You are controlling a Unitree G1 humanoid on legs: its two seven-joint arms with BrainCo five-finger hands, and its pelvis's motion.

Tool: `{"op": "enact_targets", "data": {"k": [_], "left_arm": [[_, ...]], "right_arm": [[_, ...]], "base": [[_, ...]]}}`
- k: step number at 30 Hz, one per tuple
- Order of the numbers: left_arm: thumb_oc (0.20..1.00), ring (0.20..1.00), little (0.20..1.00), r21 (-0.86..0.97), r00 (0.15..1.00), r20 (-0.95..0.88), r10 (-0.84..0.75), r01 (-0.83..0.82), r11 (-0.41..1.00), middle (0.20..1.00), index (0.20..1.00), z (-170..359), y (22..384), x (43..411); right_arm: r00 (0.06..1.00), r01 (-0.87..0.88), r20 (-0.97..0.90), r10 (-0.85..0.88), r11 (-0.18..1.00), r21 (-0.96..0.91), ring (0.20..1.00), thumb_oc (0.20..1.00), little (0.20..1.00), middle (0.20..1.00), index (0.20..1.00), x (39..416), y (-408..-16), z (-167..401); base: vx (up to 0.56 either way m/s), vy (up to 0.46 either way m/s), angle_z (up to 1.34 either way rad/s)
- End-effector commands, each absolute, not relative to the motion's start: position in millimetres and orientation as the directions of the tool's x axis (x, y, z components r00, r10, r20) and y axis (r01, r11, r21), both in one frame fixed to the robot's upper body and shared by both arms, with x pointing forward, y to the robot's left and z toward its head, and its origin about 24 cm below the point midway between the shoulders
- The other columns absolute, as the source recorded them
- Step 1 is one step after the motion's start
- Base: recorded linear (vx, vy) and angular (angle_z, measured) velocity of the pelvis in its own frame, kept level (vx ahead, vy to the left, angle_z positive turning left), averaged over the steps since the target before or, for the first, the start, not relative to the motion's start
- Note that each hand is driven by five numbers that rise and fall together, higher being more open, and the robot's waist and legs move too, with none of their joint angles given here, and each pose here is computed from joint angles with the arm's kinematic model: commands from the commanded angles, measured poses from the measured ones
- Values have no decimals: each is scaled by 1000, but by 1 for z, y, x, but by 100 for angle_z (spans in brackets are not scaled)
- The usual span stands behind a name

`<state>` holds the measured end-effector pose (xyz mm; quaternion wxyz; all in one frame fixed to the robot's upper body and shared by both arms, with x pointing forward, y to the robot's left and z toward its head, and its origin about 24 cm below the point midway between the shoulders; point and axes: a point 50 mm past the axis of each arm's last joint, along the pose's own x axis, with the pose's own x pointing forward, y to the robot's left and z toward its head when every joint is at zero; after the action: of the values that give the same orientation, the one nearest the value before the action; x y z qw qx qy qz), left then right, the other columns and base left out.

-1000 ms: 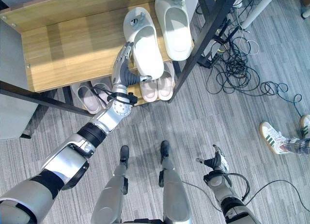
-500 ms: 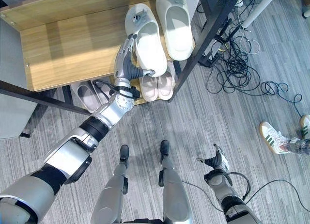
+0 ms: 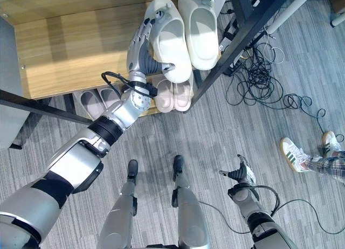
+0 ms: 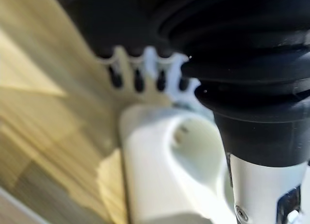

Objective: Arrange the slippers neatly on the shoe rack.

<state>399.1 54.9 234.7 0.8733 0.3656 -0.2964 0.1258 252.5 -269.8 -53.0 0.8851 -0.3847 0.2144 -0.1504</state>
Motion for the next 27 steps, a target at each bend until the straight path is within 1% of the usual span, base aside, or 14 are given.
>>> {"op": "enact_targets", "data": {"k": [1,13,21,27], "left_arm": [[1000,1000,1000,487,682,731,19,-542,685,1000,1000,285,52,397],[1000,1000,1000,477,653,758,2,-556,681,1000,1000,296,46,394],[1000,1000,1000,454,675,737,14,-511,730,1000,1000,281,50,392],[1000,1000,1000,439,697,717,6,-458,773,1000,1000,263,47,386]], "right_arm": [[871,163,-179,-458,613,-773,1000,1000,1000,1000,1000,256,-285,-38],[869,176,-169,-465,611,-772,1000,1000,1000,1000,1000,254,-288,-37],[850,175,-204,-485,626,-760,1000,1000,1000,1000,1000,247,-291,-43],[842,148,-244,-482,641,-753,1000,1000,1000,1000,1000,242,-287,-50]], "base": [[6,11,4],[-2,3,0],[-11,-3,0],[-31,-22,2]]}}
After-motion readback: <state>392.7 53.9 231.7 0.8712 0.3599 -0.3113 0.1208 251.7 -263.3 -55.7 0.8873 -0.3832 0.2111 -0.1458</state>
